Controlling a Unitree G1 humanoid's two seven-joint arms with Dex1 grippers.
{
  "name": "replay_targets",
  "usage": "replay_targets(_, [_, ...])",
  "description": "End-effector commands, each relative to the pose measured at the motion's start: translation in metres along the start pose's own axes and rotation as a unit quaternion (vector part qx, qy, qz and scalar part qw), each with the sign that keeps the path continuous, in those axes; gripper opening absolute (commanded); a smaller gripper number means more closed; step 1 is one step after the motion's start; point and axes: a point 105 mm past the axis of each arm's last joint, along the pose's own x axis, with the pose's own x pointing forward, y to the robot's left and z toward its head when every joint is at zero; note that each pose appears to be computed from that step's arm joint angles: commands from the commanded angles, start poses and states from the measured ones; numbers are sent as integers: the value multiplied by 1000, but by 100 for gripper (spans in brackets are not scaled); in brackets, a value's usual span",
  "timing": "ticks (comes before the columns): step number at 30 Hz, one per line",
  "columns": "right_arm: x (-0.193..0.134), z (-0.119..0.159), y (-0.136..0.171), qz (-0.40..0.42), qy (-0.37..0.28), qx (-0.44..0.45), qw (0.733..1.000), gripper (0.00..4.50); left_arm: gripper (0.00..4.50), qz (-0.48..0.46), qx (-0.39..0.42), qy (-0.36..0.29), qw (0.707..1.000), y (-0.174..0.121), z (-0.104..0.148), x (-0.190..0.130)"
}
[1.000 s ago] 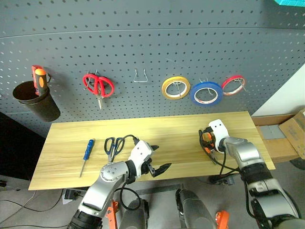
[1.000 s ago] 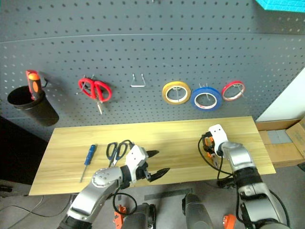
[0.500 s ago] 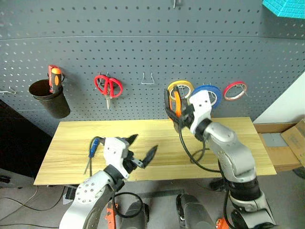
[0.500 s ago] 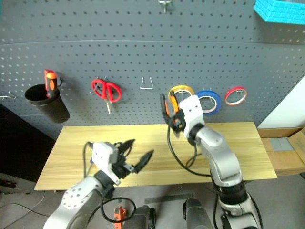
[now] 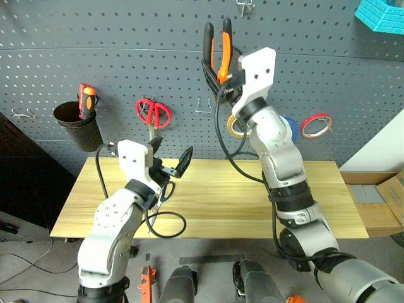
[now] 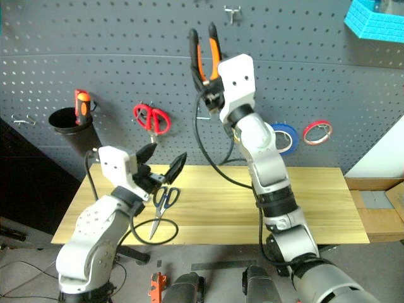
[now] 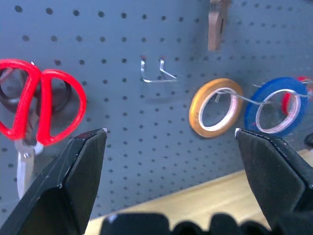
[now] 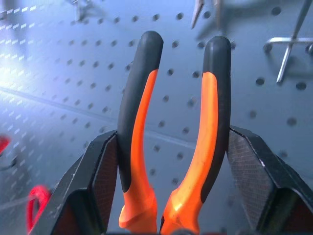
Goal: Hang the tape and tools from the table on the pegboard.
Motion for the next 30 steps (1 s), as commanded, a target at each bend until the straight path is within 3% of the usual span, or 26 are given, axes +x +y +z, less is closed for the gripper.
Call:
replay_targets(1, [15,19,2,-9,-50,-2,999,280,450,-14,23,-15,1000,4,9,14])
replay_targets(9, [32,2,5,-19,-50,4,999,280,450,-9,43,-2,999,28,13,37])
replay_targets(20, [34,-19,6,-62,-40,14,997,280,450,-18,36,14,999,25,12,37])
replay_targets(30, [10,-74,15,-62,56,-12,996,280,450,-17,35,18,999,25,11,36])
